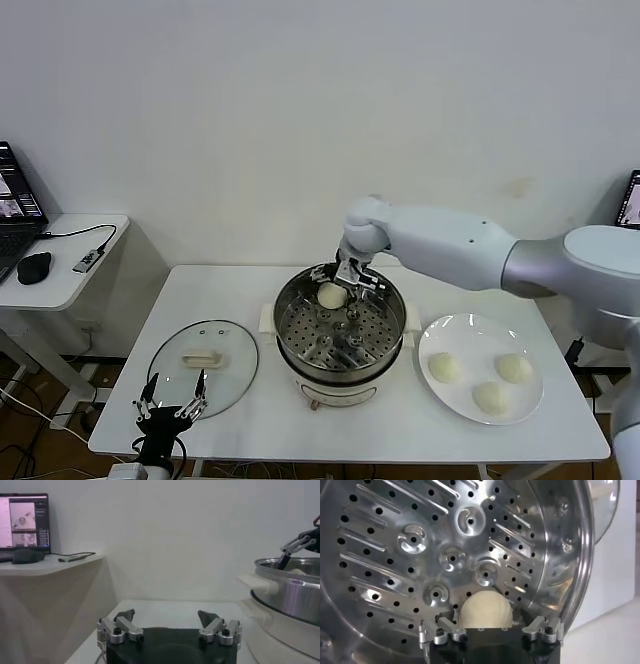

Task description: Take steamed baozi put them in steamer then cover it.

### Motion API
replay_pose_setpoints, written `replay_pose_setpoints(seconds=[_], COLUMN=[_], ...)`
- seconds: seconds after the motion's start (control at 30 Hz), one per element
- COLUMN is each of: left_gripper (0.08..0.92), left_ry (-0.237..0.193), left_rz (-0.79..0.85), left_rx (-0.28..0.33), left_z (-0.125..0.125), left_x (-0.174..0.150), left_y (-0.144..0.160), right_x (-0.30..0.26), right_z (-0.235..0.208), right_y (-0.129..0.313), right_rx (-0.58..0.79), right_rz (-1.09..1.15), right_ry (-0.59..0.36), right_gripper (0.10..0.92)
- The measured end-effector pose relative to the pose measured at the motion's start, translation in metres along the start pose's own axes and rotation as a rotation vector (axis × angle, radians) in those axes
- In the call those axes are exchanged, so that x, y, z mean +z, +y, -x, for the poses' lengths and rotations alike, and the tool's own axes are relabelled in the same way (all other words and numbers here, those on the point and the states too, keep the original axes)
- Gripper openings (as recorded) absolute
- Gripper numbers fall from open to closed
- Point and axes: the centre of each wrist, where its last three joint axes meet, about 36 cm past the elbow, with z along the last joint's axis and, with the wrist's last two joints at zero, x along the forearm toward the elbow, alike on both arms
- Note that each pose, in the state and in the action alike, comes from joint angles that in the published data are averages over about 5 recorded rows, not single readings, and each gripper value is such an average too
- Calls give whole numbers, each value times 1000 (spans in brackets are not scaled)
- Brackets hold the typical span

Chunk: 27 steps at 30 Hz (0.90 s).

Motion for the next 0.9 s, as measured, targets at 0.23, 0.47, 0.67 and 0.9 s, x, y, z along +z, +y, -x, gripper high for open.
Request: replay_pose_setpoints(seconds=[0.23, 0.47, 0.67, 0.9], left_gripper=[823, 823, 823, 823], left_ry=[0, -4, -9, -12], left_rz=[3, 7, 12, 21], left_rx=[7, 23, 31, 32], left_z=[-2, -4, -4, -2], left_x=[-5, -11, -14, -15], left_y=[-1, -4, -5, -2], right_x=[0, -4, -7, -9], right_z=[-53, -105, -133, -141], right_y=[19, 64, 123, 192], right_rx=[12, 16, 22, 24], right_rz=[170, 384, 599, 819], right_ry=[1, 28, 75, 122], right_gripper=[823, 823, 823, 823])
